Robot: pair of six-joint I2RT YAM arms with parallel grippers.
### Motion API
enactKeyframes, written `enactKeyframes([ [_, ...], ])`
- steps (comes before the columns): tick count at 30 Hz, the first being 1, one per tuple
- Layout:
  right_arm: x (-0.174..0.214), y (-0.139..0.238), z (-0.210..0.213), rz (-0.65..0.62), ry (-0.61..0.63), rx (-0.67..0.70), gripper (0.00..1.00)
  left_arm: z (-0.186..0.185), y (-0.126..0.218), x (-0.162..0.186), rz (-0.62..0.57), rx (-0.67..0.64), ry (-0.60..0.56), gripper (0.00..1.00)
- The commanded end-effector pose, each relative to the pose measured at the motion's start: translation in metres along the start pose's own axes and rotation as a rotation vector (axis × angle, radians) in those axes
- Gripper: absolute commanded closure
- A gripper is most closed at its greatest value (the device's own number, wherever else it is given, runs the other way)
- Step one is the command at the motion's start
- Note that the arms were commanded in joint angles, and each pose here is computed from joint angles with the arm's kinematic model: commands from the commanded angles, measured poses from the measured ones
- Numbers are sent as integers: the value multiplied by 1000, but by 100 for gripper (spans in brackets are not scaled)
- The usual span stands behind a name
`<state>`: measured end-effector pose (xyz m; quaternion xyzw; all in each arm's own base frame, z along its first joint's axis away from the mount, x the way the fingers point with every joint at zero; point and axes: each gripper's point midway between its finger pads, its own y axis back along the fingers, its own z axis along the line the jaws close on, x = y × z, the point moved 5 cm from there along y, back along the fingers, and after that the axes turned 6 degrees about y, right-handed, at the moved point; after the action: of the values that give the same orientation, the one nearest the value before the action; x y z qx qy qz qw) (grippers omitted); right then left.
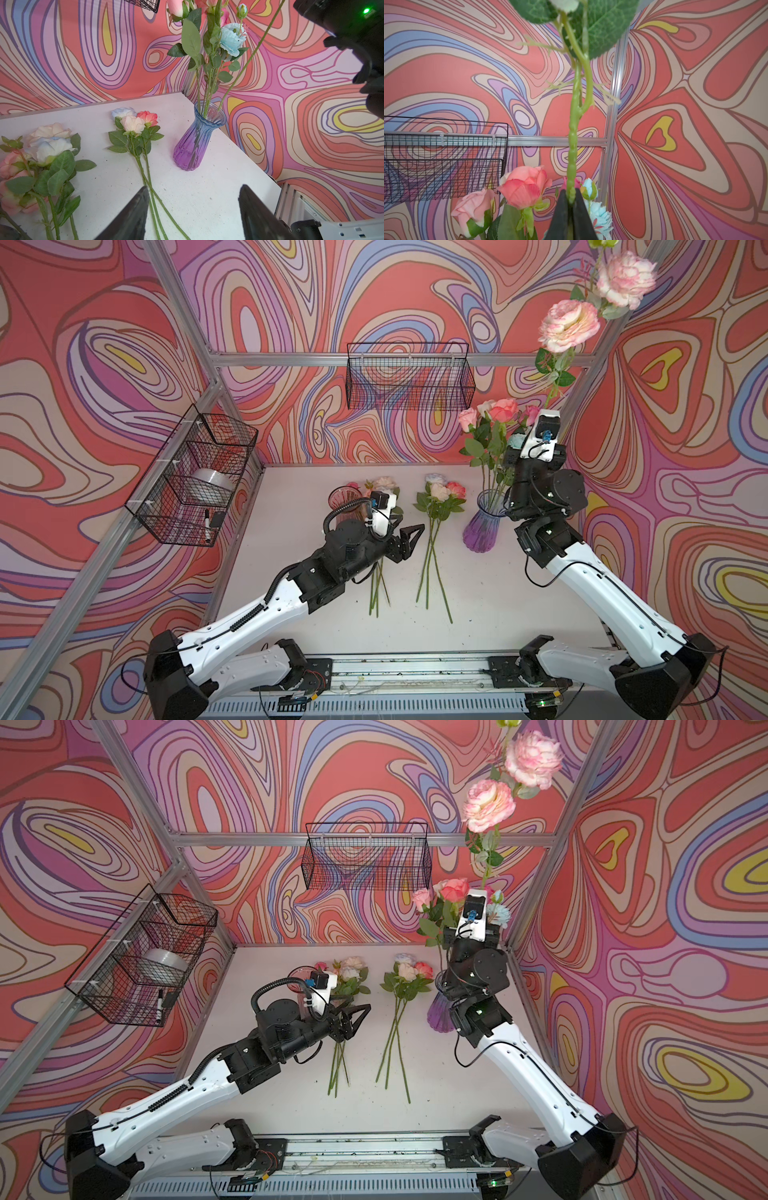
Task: Arrange the flowers into the vase
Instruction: 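Lower the pink rose stem into the purple vase with the right gripper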
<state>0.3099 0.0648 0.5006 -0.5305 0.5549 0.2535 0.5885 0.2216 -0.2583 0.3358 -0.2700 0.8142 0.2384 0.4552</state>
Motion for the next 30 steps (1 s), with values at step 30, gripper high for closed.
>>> enactKeyframes([
  [30,95,38,13,299,-122,-92,70,4,-7,11,36,-9,5,31],
])
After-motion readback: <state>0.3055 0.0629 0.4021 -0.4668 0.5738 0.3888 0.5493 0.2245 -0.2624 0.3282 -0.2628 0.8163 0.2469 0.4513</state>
